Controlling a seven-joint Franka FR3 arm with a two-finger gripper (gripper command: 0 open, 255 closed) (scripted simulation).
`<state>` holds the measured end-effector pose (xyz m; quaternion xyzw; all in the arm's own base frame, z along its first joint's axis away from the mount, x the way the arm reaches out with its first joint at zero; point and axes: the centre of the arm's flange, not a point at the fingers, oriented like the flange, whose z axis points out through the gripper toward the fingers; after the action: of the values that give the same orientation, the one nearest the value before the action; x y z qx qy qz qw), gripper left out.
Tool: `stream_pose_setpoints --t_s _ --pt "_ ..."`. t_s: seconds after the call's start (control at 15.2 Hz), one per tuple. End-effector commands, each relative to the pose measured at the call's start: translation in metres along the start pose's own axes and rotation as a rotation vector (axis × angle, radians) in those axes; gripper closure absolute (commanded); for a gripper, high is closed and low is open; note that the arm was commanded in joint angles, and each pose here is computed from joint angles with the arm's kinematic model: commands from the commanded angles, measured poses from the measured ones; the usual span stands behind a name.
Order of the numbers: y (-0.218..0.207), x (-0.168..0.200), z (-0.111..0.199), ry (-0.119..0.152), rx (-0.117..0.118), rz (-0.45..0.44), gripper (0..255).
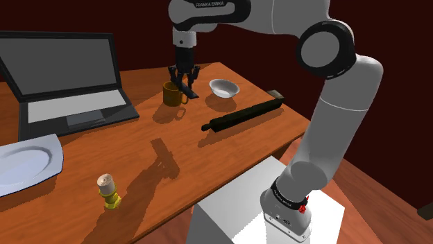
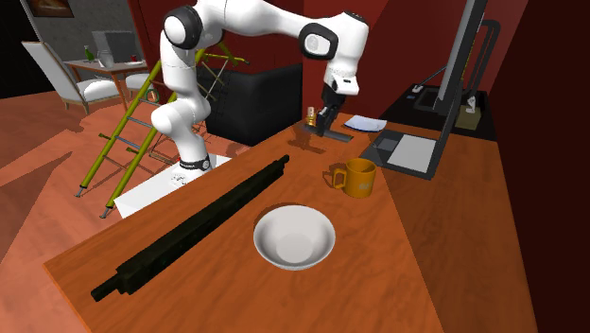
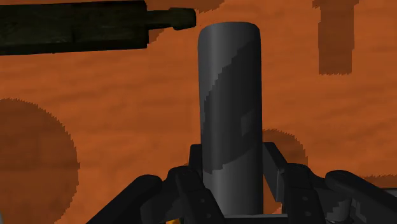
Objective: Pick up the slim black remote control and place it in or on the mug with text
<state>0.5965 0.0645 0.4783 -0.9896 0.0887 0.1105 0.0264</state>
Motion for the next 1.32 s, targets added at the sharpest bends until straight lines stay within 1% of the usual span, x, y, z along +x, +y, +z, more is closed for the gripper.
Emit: stream_pose_setpoints --t_s 0.0,0.53,1.25 --pt "0.006 0.024 -0.004 0.000 0.000 0.000 255" --pt "0.035 0.124 -0.019 0.000 0.000 0.000 255" --pt "0.037 0.137 0.036 0.000 0.000 0.000 255"
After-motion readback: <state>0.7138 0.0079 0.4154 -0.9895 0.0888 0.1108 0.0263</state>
